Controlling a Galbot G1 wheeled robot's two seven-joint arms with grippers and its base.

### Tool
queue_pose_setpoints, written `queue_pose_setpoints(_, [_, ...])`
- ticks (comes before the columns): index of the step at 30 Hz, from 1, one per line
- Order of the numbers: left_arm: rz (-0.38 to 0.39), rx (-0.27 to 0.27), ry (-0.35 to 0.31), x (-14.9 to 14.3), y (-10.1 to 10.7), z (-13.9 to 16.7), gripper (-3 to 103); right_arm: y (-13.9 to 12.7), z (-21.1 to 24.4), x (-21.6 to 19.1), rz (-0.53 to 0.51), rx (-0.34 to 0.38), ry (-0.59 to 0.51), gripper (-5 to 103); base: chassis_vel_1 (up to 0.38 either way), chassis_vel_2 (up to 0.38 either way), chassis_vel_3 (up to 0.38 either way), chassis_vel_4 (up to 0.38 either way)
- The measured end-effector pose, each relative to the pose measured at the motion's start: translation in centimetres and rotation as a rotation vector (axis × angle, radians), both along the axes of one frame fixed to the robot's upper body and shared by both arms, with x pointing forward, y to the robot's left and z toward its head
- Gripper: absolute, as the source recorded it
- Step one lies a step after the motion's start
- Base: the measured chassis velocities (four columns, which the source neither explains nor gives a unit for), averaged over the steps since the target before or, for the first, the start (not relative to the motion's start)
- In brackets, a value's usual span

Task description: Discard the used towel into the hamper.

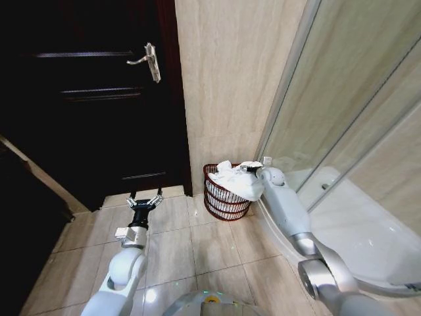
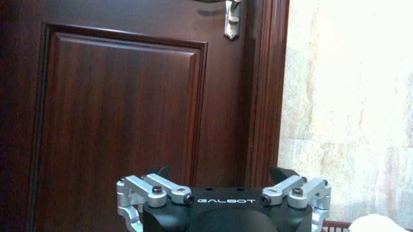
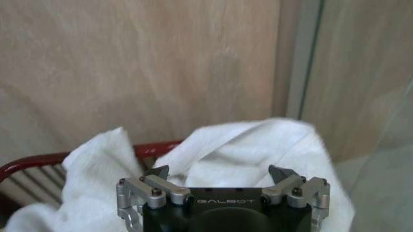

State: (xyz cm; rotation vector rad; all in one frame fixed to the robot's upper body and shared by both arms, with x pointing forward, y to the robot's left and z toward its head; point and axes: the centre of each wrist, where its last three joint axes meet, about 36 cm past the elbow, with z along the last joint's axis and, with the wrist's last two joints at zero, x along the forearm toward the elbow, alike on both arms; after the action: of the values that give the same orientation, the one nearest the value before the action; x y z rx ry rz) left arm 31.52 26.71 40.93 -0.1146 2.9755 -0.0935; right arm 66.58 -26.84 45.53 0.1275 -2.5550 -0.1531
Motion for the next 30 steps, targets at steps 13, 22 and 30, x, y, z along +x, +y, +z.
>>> queue_pose_setpoints(13, [0.011,0.006,-0.005,-0.1,0.4,0.4,100,4.3,-3.3,0.2,0.119,0.232,0.133,100,0.0,0.0,0.0,0.0])
queue_pose_setpoints(22, [0.027,0.004,-0.01,-0.3,1.1,0.2,100,7.9,-4.8,0.0,0.162,0.288,0.186,100,0.0,0.0,0.0,0.0])
queue_pose_setpoints(30, [0.024,-0.003,-0.014,-0.5,1.2,0.0,100,8.6,-5.5,0.7,0.14,0.255,0.202,100,0.0,0.0,0.0,0.0])
